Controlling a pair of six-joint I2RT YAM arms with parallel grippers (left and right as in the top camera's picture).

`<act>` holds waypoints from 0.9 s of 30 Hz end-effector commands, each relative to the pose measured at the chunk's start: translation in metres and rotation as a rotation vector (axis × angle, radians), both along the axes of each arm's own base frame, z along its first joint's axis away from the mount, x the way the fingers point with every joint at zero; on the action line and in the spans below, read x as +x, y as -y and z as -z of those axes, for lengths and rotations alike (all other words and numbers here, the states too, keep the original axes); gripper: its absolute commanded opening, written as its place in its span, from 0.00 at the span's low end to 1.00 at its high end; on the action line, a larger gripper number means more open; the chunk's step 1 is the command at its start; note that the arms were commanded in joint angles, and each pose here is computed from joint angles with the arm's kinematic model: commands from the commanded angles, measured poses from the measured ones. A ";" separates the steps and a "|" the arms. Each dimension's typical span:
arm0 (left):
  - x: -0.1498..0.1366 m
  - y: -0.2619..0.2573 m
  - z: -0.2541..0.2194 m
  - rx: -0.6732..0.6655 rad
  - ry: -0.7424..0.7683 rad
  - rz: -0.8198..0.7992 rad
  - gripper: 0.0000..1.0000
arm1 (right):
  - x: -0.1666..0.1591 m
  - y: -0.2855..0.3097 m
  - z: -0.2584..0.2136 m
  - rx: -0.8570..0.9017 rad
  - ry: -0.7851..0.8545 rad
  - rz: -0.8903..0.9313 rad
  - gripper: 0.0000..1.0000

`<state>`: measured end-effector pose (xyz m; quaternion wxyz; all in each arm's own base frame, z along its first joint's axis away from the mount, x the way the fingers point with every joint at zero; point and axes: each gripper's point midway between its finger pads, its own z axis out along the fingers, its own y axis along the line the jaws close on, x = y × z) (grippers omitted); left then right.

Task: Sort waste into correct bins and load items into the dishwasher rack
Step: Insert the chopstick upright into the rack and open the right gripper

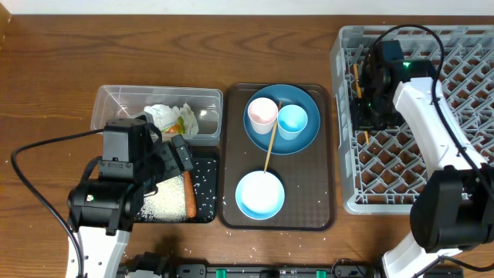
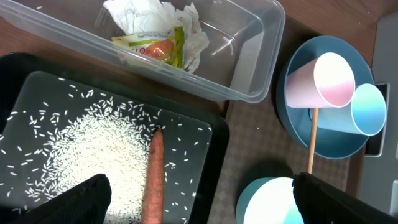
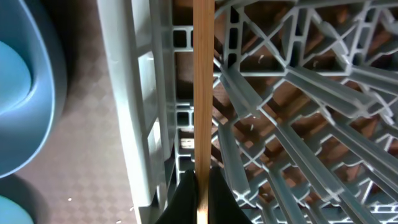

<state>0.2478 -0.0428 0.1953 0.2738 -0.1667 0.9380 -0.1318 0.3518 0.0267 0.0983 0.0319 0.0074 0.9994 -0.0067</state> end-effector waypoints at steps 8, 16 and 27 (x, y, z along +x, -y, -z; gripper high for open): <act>0.002 -0.001 -0.006 -0.001 0.017 0.004 0.95 | -0.002 0.000 -0.002 0.001 0.012 -0.012 0.28; 0.002 -0.001 -0.006 -0.001 0.017 0.004 0.95 | -0.005 0.000 -0.002 0.002 0.000 -0.012 0.32; 0.002 -0.001 -0.006 -0.001 0.017 0.004 0.95 | -0.028 -0.047 -0.008 0.280 -0.101 -0.011 0.31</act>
